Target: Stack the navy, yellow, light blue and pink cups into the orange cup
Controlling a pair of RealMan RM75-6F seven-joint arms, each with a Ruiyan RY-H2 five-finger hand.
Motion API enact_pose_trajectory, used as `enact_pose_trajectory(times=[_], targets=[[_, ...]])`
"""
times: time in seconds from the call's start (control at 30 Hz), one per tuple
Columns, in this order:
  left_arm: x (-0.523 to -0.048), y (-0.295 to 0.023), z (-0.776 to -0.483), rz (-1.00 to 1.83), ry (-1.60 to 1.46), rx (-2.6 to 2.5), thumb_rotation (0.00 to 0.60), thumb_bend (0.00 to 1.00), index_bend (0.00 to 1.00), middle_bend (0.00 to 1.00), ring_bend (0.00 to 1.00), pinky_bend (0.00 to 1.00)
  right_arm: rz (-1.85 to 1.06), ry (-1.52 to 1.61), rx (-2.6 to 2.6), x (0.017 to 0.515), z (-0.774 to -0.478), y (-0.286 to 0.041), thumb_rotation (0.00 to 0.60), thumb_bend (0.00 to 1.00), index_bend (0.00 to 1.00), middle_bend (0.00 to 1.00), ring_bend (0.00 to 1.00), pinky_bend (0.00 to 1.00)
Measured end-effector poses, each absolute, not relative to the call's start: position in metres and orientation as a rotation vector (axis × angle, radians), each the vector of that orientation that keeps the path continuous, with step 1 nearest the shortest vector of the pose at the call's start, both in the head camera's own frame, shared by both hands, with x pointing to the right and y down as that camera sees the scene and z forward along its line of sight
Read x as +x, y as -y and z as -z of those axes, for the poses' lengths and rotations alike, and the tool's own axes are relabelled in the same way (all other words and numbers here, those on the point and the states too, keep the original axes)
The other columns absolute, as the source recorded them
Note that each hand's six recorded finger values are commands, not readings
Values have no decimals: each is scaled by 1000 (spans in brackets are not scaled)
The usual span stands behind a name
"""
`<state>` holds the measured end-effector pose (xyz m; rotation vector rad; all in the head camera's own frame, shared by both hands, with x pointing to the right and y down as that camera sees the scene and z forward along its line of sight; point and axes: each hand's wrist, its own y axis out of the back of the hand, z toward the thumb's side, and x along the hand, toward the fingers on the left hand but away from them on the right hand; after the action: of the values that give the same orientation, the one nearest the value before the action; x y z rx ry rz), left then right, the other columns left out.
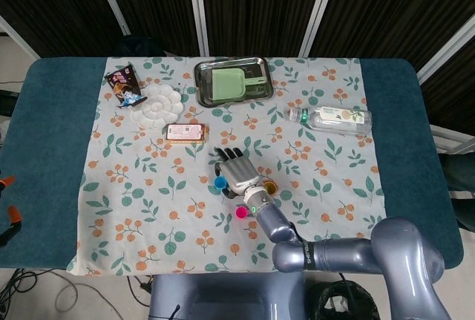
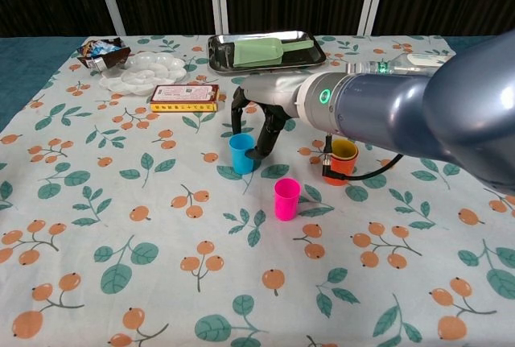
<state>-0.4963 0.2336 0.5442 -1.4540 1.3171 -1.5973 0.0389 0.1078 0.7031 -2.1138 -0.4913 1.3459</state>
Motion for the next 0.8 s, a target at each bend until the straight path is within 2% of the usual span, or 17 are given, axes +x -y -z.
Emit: enact_pose_trajectory(times=[0.37, 0.63, 0.8], targets=[[-497, -233, -544, 1600, -1318, -1452, 600, 614, 213, 84, 4, 0, -1337, 513, -2123, 37, -702, -108, 600, 445, 507, 0, 35, 112], [-497, -233, -544, 1600, -1318, -1452, 600, 614, 213, 84, 4, 0, -1341, 531, -2135, 39, -698, -107, 600, 455, 514, 0, 36, 112], [-496, -233, -544, 1597, -1313, -1453, 600, 614, 213, 84, 4, 0, -1344, 565, -2137, 49, -684, -99, 600, 459, 514, 0, 36, 112]])
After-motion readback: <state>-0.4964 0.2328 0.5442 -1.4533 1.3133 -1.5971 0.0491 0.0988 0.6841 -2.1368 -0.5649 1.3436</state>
